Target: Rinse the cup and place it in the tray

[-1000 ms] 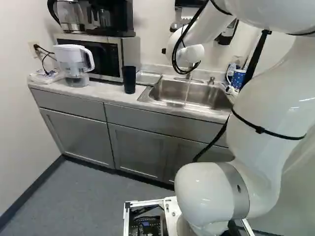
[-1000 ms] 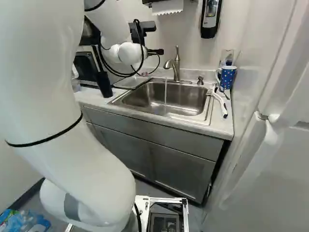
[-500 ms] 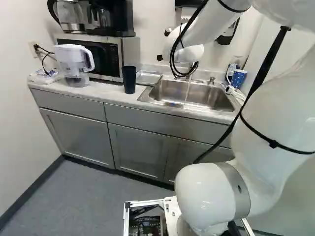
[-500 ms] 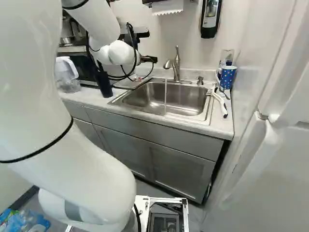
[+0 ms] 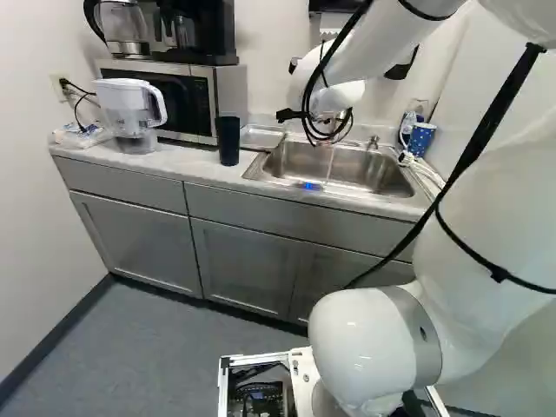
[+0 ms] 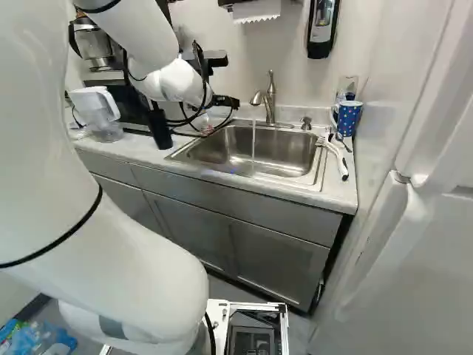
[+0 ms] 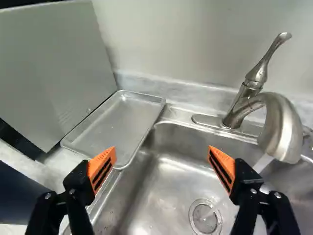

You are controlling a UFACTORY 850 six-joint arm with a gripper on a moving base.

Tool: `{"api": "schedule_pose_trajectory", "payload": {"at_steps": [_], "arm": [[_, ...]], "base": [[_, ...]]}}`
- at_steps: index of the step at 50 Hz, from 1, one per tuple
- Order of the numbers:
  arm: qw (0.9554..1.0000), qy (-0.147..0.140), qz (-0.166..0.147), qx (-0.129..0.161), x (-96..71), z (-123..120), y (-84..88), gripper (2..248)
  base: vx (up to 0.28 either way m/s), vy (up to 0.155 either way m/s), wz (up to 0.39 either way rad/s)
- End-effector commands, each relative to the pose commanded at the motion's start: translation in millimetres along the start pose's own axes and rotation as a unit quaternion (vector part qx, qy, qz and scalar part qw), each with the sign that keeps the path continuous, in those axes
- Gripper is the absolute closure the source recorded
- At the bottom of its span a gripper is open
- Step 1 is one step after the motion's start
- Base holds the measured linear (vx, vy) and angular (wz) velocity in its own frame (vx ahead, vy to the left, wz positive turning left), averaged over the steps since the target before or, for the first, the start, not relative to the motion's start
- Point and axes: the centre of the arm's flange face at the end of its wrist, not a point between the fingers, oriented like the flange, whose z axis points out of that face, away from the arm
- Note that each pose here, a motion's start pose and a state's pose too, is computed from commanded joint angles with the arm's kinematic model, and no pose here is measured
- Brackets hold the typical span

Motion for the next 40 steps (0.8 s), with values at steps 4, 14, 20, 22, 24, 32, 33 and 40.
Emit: {"api": "schedule_pose_trajectory", "payload": {"at_steps": [4, 14, 20, 22, 24, 32, 33, 40], "arm": [[0.9999, -0.016, 0.0, 0.0, -2.9, 0.0, 0.1, 3], [0.9984, -0.056, 0.002, -0.003, -10.1, -0.6, 3.8, 3], [0.997, -0.076, 0.006, -0.01, -14.5, -2.6, 10.6, 3], [0.997, -0.076, 0.008, -0.012, -15.1, -3.5, 13.4, 3], [0.997, -0.076, 0.009, -0.015, -15.6, -4.5, 16.2, 3], [0.9967, -0.076, 0.016, -0.026, -18.1, -8.8, 28.2, 3], [0.9966, -0.075, 0.017, -0.028, -18.4, -9.4, 29.7, 3], [0.9962, -0.075, 0.023, -0.038, -20.6, -13.3, 40.2, 3]], "base": [[0.0, 0.0, 0.0], [0.0, 0.0, 0.0], [0.0, 0.0, 0.0], [0.0, 0.0, 0.0], [0.0, 0.0, 0.0], [0.0, 0.0, 0.0], [0.0, 0.0, 0.0], [0.0, 0.0, 0.0]]}}
